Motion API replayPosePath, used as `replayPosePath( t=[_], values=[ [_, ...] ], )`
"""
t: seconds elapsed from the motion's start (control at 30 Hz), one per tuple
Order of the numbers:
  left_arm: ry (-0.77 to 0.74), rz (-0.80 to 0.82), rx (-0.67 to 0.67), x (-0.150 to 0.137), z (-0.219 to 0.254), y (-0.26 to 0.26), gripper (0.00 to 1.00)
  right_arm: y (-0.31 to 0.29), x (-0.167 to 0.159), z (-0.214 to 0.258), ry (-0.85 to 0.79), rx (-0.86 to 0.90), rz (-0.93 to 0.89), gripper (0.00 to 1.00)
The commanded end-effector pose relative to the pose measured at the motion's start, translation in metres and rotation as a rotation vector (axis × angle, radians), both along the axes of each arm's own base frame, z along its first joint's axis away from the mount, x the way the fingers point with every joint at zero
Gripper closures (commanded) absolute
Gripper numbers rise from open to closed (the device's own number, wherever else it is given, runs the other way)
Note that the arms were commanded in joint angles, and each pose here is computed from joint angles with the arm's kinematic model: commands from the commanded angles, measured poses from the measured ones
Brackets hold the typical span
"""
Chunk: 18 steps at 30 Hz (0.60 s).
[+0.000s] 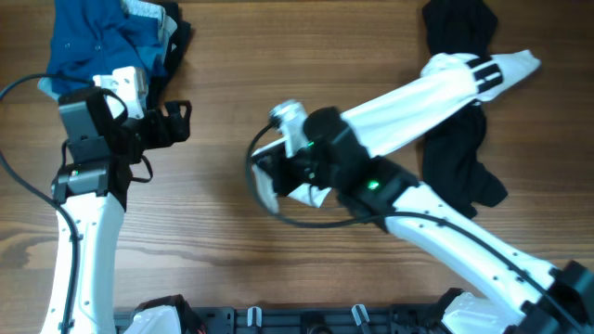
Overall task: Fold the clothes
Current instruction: 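Drag the white t-shirt with the right gripper toward table center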
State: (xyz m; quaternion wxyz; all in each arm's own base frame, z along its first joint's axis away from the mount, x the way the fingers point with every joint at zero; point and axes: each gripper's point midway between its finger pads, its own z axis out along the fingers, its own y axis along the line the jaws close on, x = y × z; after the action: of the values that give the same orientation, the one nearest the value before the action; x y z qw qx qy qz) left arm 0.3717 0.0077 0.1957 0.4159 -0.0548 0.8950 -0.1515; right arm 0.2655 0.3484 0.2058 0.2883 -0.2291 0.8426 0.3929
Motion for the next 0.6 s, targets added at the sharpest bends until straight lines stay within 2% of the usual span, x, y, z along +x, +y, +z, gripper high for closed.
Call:
replayPosePath(
  t=[0.0,0.07,0.13,0.2,0.23,0.4,0.57],
  values=[
    [-0.014,0.081,0.014,0.003,0.007,0.026,0.06,0.020,-0.004,0.018,-0.026,0.024,0.048,0.96],
    [-0.014,0.100,0.014,0.003,0.007,0.033,0.05,0.018,0.000,0.023,-0.046,0.016,0.040,0.91],
    [-0.014,0.108,0.014,0.002,0.007,0.036,0.05,0.008,0.014,0.027,-0.073,-0.015,-0.007,0.60],
    [-0.014,0.105,0.012,0.002,0.007,0.035,0.03,-0.011,0.034,0.027,-0.076,-0.060,-0.090,0.17],
    [-0.012,0.099,0.008,0.002,0.006,0.033,0.03,-0.024,0.044,0.027,-0.070,-0.085,-0.137,0.01],
    [0.006,0.023,-0.033,-0.001,0.004,0.010,0.05,-0.125,0.094,0.012,0.028,-0.225,-0.414,0.00],
    [0.043,-0.099,-0.048,-0.007,-0.002,-0.034,0.05,-0.219,0.114,-0.008,0.143,-0.298,-0.594,0.00]
  ],
)
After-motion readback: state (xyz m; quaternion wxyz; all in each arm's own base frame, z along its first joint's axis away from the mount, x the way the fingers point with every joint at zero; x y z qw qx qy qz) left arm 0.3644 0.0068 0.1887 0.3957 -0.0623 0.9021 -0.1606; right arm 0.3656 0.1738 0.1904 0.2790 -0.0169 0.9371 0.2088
